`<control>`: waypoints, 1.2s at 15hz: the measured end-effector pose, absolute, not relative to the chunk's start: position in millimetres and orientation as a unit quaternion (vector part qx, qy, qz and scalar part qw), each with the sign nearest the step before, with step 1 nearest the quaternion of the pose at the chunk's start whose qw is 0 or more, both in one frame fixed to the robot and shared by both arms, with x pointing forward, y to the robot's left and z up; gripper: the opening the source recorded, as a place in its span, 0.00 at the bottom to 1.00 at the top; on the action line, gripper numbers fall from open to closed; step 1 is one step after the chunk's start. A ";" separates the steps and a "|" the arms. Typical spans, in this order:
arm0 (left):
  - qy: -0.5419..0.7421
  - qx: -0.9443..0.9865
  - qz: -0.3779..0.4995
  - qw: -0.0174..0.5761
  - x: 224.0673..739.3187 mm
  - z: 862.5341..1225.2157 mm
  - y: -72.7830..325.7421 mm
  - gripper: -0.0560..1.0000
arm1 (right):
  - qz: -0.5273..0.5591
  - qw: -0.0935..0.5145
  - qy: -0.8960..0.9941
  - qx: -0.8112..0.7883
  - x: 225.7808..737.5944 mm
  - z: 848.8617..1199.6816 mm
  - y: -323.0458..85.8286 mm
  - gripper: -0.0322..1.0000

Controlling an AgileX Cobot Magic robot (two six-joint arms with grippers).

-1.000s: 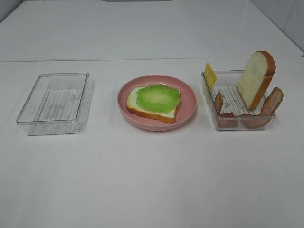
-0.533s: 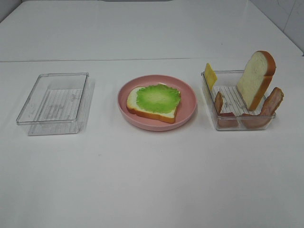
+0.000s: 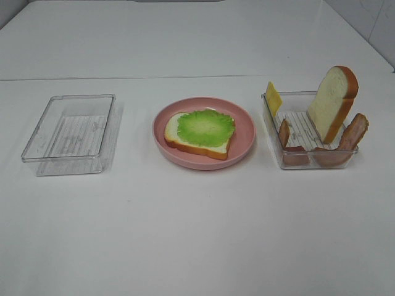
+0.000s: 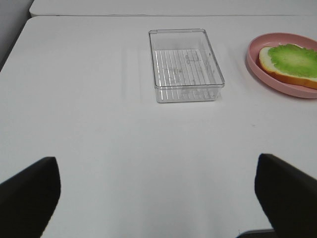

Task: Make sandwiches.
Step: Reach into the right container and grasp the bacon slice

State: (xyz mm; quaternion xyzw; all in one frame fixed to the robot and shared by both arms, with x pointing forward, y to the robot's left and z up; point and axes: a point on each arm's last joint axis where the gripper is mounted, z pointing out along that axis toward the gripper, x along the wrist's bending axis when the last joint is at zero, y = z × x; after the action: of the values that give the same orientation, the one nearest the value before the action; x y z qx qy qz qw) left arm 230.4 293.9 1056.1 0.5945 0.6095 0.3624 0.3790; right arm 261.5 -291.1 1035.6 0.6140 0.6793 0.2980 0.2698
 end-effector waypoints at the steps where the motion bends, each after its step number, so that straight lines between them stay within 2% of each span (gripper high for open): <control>1: 0.610 0.595 0.362 0.379 230.4 1056.1 293.9 0.99 | 0.276 0.245 0.688 0.625 272.3 1034.5 -291.3 0.97; 5: 0.610 0.595 0.362 0.379 230.4 1056.1 293.9 0.99 | 0.231 0.187 0.703 0.646 319.2 1054.5 -291.6 0.97; 9: 0.610 0.595 0.362 0.379 230.4 1056.1 293.9 0.99 | 0.206 0.122 0.704 0.669 429.4 1079.0 -289.8 0.97; 10: 0.610 0.595 0.362 0.379 230.4 1056.1 293.9 0.99 | 0.203 0.117 0.704 0.670 440.7 1079.3 -289.7 0.97; 11: 0.610 0.595 0.362 0.379 230.4 1056.1 293.9 0.99 | 0.196 0.101 0.705 0.674 477.5 1078.9 -289.4 0.97; 14: 0.610 0.595 0.362 0.379 230.4 1056.1 293.9 0.99 | 0.174 0.079 0.715 0.672 541.5 1073.5 -290.5 0.97; 18: 0.610 0.595 0.362 0.379 230.4 1056.1 293.9 0.99 | 0.119 0.043 0.733 0.668 593.3 1051.1 -293.9 0.97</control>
State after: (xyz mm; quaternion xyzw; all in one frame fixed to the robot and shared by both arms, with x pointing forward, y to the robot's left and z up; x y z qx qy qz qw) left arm 230.4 293.9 1056.1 0.5945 0.6095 0.3624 0.3790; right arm 593.3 -293.9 1051.1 0.6683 0.7330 0.1192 0.0429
